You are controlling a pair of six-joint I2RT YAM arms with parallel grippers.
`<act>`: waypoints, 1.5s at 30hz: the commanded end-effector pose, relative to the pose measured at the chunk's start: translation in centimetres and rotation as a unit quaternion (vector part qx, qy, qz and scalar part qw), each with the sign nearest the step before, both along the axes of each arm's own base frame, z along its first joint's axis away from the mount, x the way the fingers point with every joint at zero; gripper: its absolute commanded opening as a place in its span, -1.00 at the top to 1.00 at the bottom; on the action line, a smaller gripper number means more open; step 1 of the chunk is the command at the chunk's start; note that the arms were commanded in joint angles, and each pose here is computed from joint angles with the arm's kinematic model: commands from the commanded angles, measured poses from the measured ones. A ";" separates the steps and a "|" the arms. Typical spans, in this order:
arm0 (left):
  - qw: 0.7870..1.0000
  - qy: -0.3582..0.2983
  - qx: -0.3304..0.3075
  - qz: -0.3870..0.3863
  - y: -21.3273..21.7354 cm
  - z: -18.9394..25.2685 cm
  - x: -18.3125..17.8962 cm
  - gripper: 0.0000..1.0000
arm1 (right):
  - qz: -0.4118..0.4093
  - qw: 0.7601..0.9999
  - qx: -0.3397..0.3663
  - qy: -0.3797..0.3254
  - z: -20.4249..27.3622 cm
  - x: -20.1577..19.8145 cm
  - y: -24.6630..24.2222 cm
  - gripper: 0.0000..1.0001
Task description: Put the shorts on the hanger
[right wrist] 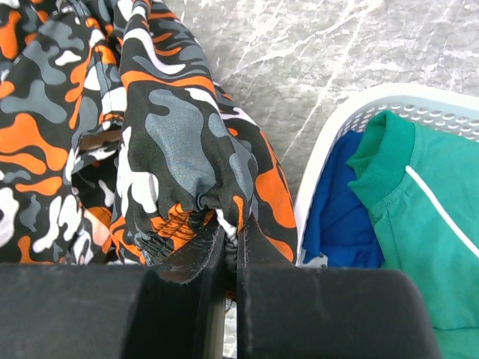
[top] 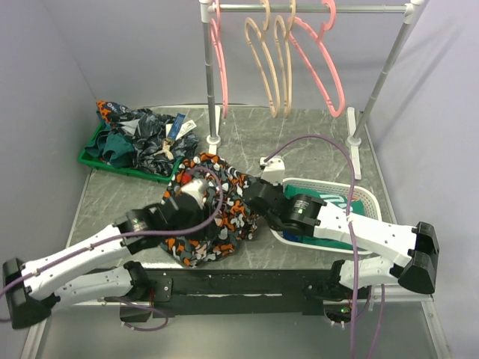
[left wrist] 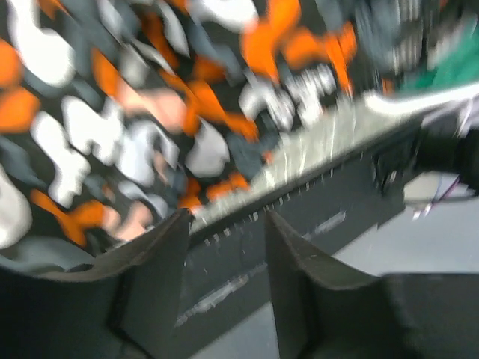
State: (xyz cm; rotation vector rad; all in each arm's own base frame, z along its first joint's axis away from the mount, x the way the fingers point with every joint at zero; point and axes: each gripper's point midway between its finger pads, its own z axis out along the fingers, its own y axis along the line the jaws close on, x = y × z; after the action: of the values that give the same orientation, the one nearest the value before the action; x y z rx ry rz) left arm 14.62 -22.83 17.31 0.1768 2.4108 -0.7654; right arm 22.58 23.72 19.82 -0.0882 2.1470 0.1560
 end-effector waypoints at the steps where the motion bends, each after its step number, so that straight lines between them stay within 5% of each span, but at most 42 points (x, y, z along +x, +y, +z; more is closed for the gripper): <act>1: 1.000 0.003 0.000 0.031 -1.6 -0.7 -1.8 0.05 | 0.001 1.000 0.012 -0.013 1.8 0.5 0.3 1.00; 7: 0.999 0.013 0.031 0.039 -4.5 -5.1 -5.9 -0.18 | 0.010 0.999 0.035 -0.013 2.7 0.1 0.4 1.00; 10: 0.996 0.002 0.044 0.081 -4.8 -7.1 -4.9 -0.43 | 0.018 0.998 0.054 -0.008 2.9 -0.4 0.6 1.00; 16: 0.984 -0.042 0.076 0.158 -4.8 -8.8 -2.2 -0.44 | 0.029 0.996 0.086 0.000 3.3 -1.3 0.4 1.00; 23: 0.955 -0.113 0.104 0.252 -2.0 -8.6 0.6 -0.08 | 0.042 0.991 0.127 0.000 4.4 -2.3 0.1 1.00; 30: 0.939 -0.161 0.126 0.276 0.5 -2.4 1.7 0.98 | 0.029 0.992 0.123 -0.016 6.0 -2.3 -1.5 1.00; 37: 0.968 -0.182 0.024 0.173 1.9 9.3 0.9 0.98 | 0.013 0.992 0.109 -0.058 9.8 -1.8 -3.8 1.00; 39: 0.974 -0.191 -0.015 0.118 0.3 11.3 0.3 0.98 | 0.024 0.991 0.116 -0.068 11.3 -1.8 -3.4 1.00; 41: 0.983 -0.165 -0.035 0.066 -2.1 10.2 -1.0 0.68 | 0.033 0.991 0.111 -0.063 11.3 -1.7 -2.7 1.00; 42: 0.986 -0.155 -0.037 0.054 -3.2 8.6 -1.3 0.26 | 0.037 0.991 0.112 -0.061 11.5 -1.6 -2.4 1.00; 45: 0.992 -0.101 -0.071 0.020 -6.6 5.3 -3.0 0.00 | 0.061 0.990 0.116 -0.047 11.2 -1.8 -0.9 1.00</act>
State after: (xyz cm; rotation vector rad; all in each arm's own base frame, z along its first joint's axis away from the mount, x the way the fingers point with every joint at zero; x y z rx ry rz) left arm 14.34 -23.87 28.63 -0.0906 2.0166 -0.7551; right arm 20.43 21.75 29.57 -0.0612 2.0351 0.4280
